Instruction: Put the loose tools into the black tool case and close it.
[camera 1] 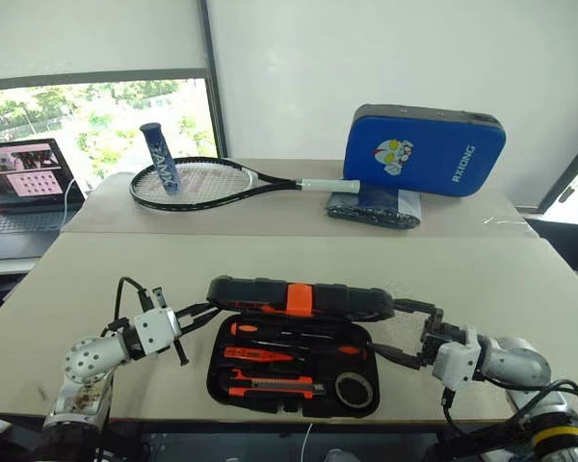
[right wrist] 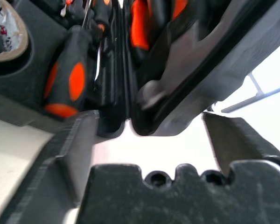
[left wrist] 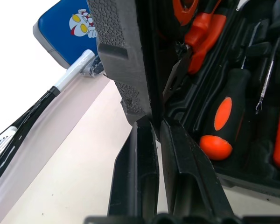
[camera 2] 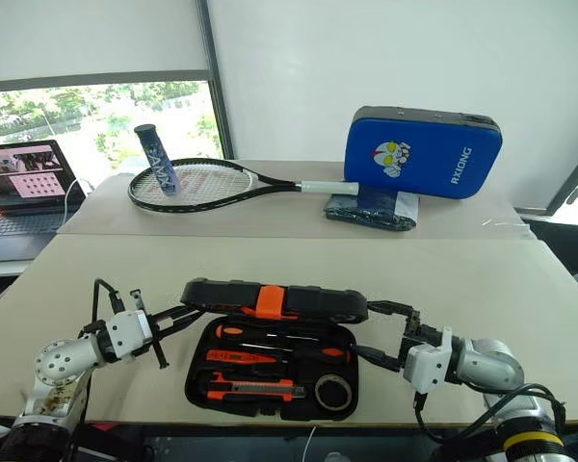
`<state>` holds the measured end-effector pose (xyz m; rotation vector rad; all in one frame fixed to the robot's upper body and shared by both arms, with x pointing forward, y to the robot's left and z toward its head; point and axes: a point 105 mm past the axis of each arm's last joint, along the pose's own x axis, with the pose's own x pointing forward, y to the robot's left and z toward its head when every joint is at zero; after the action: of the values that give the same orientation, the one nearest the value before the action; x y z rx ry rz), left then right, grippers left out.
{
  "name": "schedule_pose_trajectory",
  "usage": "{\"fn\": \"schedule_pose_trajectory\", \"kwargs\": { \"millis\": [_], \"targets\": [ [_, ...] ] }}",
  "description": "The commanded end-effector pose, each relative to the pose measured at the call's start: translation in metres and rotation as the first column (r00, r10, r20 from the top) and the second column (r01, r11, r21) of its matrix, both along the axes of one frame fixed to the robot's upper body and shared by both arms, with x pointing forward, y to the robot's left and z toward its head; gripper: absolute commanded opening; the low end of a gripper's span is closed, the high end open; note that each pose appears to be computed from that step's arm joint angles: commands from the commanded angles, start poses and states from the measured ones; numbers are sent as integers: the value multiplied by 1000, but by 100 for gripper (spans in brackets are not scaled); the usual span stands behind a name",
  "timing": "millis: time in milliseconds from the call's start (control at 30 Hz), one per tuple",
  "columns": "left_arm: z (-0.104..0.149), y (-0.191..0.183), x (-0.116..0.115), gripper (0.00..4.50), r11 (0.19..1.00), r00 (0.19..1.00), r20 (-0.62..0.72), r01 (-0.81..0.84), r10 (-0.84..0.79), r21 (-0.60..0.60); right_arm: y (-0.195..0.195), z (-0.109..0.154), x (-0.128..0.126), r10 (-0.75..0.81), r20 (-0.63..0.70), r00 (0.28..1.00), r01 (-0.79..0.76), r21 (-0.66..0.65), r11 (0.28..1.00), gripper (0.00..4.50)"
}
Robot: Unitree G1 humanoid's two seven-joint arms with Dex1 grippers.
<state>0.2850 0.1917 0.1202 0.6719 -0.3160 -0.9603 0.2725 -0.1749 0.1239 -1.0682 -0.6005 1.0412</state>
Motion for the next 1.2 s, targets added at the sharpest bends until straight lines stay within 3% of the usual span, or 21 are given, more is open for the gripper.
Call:
{"fn": "schedule_pose_trajectory", "kwargs": {
  "millis": [33,300,367,500,700,767,867,967,1067,1200],
  "targets": [
    [1,7,-13,0,997,999,3,41,-42,68,-7,4,-6,23,54,998,-22,-31,999,448],
    [4,42,-19,0,992,999,-27,-27,31,125,-27,-6,-16,-3,-10,1000,2,-89,996,448],
    [5,44,-18,78,994,998,-56,-34,40,100,-34,-11,-17,-36,-53,998,31,-85,996,450],
    [6,38,-15,190,998,995,-92,-18,23,54,-39,-11,-18,-63,-48,997,60,-70,996,450],
    [-4,46,-24,404,997,983,-184,-4,19,80,-44,-11,-22,-72,-38,997,69,-80,994,450],
    [-7,58,-27,444,995,975,-216,-32,53,99,-48,-11,-25,-85,-55,995,80,-85,993,450],
    [-10,79,-28,444,986,956,-263,-93,126,137,-56,-16,-33,-116,-151,982,103,-91,990,450],
    [-13,84,-38,444,987,930,-348,-68,115,145,-51,-28,-52,-106,-427,898,90,-56,994,450],
    [-18,77,-49,382,991,905,-420,-16,72,134,-39,-30,-66,-54,-575,817,47,-26,999,386],
    [-25,57,-56,215,990,892,-452,47,19,134,-20,-33,-60,-54,-613,788,41,-35,999,232]
  ]
}}
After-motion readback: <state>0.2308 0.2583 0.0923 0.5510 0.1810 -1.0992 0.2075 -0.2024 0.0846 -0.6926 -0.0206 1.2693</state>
